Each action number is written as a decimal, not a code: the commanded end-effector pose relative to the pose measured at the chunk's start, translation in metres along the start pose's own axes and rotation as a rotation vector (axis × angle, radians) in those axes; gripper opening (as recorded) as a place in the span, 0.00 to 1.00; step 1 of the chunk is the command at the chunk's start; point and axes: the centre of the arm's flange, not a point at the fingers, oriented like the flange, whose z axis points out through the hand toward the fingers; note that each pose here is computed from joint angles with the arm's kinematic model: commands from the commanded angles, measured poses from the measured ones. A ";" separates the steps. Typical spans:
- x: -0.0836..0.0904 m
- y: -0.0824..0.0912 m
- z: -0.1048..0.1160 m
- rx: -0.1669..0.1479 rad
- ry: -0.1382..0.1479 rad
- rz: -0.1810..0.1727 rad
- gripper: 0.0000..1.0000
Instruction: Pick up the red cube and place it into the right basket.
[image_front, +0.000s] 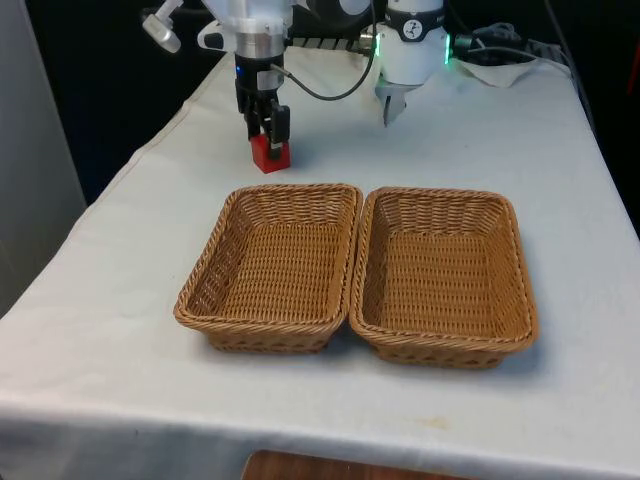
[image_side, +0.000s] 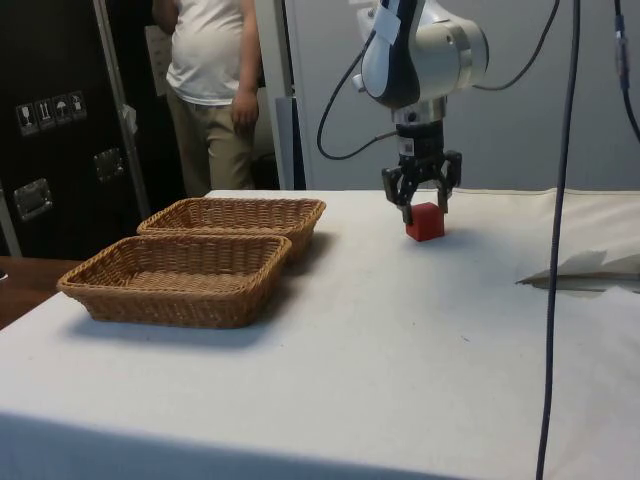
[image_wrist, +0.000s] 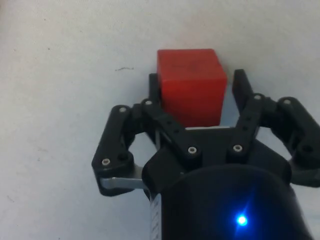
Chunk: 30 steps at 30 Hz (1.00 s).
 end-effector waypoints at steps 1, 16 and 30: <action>0.000 0.000 0.000 0.001 -0.001 0.004 0.35; 0.011 0.000 -0.009 0.008 0.002 -0.009 0.03; 0.043 0.003 -0.044 0.072 -0.036 -0.076 0.03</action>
